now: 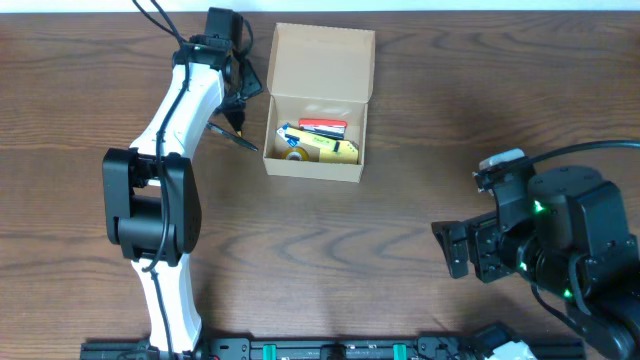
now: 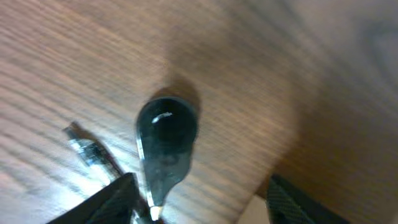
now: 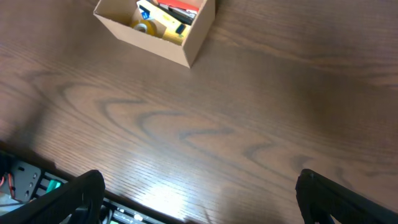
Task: Pack container
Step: 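Withdraw the left gripper and move it over the black round-handled tool, then lower the left gripper onto the black tool's round handle and grasp it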
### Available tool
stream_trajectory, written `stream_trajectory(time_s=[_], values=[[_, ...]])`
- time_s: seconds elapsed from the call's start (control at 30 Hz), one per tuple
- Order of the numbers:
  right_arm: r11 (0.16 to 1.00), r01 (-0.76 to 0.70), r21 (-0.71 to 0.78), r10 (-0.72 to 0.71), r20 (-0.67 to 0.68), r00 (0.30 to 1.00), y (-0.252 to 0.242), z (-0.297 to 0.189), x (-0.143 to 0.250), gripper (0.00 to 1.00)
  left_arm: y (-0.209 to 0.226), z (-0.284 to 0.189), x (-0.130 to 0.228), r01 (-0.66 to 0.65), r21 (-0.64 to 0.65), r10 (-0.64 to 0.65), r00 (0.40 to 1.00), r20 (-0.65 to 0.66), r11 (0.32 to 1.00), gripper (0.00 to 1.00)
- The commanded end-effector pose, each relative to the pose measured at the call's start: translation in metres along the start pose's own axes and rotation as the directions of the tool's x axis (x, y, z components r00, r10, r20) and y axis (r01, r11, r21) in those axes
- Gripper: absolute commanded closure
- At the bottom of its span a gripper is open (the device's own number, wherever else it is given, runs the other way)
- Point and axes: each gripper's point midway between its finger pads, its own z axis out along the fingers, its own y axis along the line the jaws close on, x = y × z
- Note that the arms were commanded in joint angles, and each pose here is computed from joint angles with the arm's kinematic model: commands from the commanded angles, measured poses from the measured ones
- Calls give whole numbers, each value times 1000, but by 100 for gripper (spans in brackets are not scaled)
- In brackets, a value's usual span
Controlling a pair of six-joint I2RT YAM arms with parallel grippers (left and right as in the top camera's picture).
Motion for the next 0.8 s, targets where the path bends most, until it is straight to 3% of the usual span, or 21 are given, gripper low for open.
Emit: stream_trajectory(time_s=[0.0, 0.27, 0.77], values=[[1000, 2, 13, -3, 15, 1000, -3, -3, -3, 1, 13, 13, 6, 5, -72, -5, 1000, -10, 997, 20], [1000, 2, 13, -3, 15, 1000, -3, -3, -3, 1, 25, 14, 2, -67, -118, 67, 998, -1, 991, 2], [1000, 2, 13, -3, 15, 1000, -3, -3, -3, 1, 45, 37, 7, -145, -122, 145, 989, -7, 982, 3]])
